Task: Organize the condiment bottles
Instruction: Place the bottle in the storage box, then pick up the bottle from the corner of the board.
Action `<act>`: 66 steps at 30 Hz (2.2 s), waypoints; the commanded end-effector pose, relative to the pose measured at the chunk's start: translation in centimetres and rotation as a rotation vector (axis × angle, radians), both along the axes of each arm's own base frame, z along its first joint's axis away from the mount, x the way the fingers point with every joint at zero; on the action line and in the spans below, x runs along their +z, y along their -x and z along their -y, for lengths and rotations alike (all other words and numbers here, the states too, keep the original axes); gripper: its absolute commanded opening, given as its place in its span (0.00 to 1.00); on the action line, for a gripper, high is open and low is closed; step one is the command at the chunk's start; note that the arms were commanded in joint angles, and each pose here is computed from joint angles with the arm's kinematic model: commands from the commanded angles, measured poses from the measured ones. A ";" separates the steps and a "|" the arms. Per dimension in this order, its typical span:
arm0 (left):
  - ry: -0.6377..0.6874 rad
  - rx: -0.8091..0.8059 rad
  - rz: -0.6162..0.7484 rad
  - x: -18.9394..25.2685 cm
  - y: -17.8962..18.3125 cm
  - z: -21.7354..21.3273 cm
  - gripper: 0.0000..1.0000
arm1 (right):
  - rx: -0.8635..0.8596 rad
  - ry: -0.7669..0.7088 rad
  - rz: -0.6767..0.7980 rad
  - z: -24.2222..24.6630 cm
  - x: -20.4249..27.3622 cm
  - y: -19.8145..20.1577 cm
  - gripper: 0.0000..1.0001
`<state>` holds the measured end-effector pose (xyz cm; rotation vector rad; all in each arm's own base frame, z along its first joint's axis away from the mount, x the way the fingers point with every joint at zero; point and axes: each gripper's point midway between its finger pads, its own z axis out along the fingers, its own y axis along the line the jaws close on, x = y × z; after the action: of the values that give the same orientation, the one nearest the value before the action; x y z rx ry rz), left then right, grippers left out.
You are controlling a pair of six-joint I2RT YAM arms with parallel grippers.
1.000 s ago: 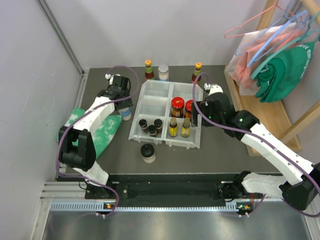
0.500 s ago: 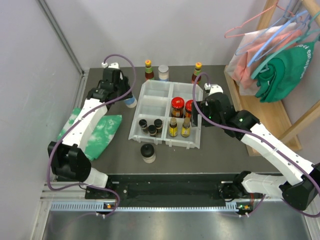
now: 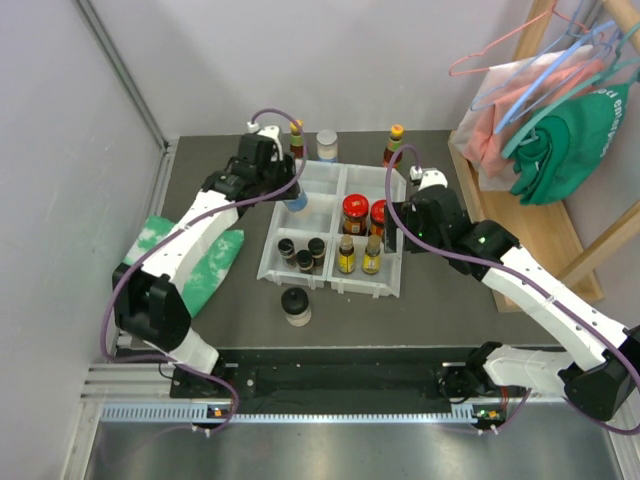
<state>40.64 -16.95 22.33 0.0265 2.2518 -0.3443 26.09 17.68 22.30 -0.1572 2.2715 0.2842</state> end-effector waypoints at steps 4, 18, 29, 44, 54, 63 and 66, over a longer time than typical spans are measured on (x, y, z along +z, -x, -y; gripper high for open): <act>0.008 -0.103 0.106 2.1 -1.3 5.3 0.00 | -0.018 -0.021 0.044 0.1 1.7 -0.2 0.99; -0.101 -0.162 0.024 -3.2 -0.7 9.5 0.01 | -0.035 -0.012 0.050 0.9 1.4 0.1 0.99; -0.131 -0.149 0.002 -4.6 -0.6 9.7 0.62 | -0.048 -0.019 0.066 1.4 1.9 0.4 0.99; -0.192 -0.107 0.134 1.2 -1.9 8.0 0.99 | -0.070 -0.030 0.084 2.6 2.5 1.5 0.99; -0.137 -0.098 0.346 5.6 -6.9 10.3 0.99 | -0.113 -0.027 0.112 3.7 3.3 1.6 0.99; -0.126 -0.020 0.415 2.4 -14.0 11.6 0.99 | -0.136 -0.021 0.158 4.6 4.6 1.5 0.99; -0.129 0.008 0.444 1.3 -16.3 11.8 0.99 | -0.137 -0.018 0.167 4.7 4.8 1.4 0.99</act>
<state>53.10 -28.70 21.93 0.2158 1.9557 -0.1814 24.43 13.48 25.06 -0.0447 2.1683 0.2081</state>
